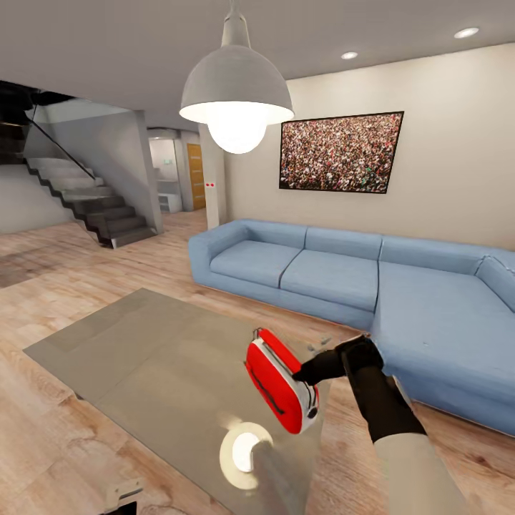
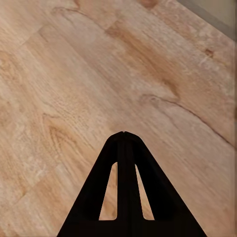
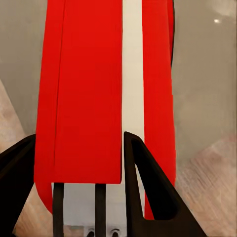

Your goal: Turn on the radio receiver that's on the table in the living room.

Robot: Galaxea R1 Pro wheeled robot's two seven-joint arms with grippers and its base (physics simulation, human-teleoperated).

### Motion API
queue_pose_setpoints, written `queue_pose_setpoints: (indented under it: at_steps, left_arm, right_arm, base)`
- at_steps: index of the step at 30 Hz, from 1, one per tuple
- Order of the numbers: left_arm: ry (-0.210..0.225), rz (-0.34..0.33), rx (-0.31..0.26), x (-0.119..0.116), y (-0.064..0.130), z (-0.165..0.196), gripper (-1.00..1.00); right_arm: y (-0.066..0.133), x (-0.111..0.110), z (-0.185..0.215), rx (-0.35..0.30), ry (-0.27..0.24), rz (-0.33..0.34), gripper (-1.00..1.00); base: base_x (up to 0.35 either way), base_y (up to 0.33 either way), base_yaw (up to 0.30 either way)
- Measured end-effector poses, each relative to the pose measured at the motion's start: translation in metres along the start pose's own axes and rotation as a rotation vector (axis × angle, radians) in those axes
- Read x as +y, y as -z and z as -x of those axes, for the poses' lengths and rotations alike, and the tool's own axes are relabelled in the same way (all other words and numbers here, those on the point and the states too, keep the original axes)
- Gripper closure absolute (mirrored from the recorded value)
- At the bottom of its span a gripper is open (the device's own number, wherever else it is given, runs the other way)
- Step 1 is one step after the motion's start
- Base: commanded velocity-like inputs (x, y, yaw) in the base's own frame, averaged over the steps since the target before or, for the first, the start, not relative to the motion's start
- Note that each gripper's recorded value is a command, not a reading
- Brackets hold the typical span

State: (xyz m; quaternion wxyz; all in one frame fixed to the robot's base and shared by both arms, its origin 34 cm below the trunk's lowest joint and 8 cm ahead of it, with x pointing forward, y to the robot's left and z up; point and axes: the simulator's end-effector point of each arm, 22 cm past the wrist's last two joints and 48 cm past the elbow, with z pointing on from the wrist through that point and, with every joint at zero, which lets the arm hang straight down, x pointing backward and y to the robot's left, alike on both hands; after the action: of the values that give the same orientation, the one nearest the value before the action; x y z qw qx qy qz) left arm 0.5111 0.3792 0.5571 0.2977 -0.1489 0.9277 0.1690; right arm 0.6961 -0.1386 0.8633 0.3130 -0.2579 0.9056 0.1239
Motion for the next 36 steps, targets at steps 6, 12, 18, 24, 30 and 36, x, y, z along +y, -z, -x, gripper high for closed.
queue_pose_setpoints:
  at_steps: [6,12,18,24,30,36]
  left_arm:
    - [0.000,-0.001,0.000,-0.001,0.000,0.000,1.00]
    - [0.002,-0.029,0.008,-0.021,0.006,-0.005,1.00]
    - [0.001,-0.037,0.008,-0.026,0.007,-0.006,1.00]
    - [0.002,-0.035,0.007,-0.025,0.007,-0.005,1.00]
    - [0.001,-0.034,0.007,-0.024,0.007,-0.005,1.00]
    - [-0.001,-0.030,0.005,-0.021,0.005,-0.004,1.00]
  right_arm:
    - [-0.018,0.047,0.006,0.061,0.010,-0.003,1.00]
    - [-0.021,0.069,0.013,0.049,0.008,0.059,1.00]
    - [-0.032,0.071,-0.002,0.094,0.000,0.075,1.00]
    - [-0.033,0.073,-0.002,0.093,0.000,0.086,1.00]
    - [-0.032,0.075,0.000,0.084,-0.003,0.099,1.00]
    - [-0.033,0.075,0.010,0.029,0.045,0.109,1.00]
  base:
    - [0.000,0.000,0.000]
    - [0.000,0.000,0.000]
    - [0.000,0.000,0.000]
    - [0.000,0.000,0.000]
    - [0.000,0.000,0.000]
    - [0.000,0.000,0.000]
